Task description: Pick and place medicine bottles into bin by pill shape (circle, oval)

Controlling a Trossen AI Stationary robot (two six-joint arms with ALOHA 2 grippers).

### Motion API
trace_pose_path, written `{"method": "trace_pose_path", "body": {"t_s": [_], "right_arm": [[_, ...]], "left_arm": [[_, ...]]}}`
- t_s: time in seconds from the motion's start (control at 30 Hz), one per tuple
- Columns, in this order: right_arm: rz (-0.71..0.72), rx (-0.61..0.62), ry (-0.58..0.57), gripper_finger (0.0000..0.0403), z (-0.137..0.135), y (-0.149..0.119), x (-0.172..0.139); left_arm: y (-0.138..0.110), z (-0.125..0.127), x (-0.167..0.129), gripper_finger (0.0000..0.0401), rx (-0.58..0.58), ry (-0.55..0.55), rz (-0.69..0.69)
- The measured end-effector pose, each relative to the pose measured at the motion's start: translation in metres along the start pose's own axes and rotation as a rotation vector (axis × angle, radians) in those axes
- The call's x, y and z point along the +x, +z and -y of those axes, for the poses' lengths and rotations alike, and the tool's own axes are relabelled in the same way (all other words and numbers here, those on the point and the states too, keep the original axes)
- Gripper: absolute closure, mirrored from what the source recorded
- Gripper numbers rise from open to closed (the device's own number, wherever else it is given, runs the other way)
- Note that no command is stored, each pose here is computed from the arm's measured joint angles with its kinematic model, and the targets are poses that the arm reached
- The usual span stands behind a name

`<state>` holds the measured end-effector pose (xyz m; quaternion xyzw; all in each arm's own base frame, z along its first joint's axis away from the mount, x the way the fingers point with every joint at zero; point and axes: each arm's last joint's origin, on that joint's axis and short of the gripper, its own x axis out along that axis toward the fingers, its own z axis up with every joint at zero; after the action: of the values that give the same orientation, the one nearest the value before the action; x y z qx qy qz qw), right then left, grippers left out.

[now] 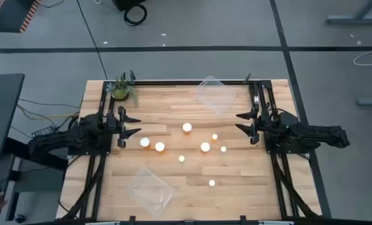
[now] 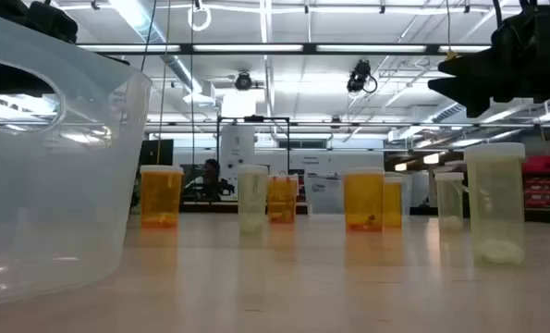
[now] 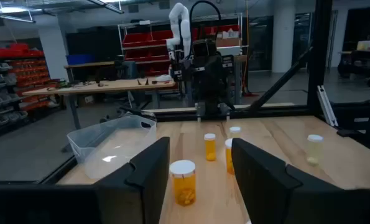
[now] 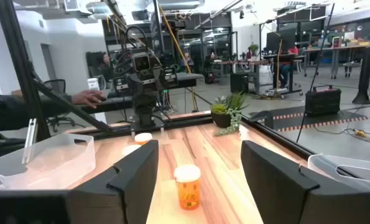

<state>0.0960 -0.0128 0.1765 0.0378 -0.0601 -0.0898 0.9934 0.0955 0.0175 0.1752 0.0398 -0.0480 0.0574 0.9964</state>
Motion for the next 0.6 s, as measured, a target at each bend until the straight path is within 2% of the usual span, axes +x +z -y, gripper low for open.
{"method": "trace_pose_path", "body": {"t_s": [0.6], "right_arm": [[0.000,0.000,0.000,0.0166,0.0000,-0.0001,0.0000]], "left_arm": [[0.0000,0.0000,0.0000,0.0218,0.000,0.000,0.000]]}}
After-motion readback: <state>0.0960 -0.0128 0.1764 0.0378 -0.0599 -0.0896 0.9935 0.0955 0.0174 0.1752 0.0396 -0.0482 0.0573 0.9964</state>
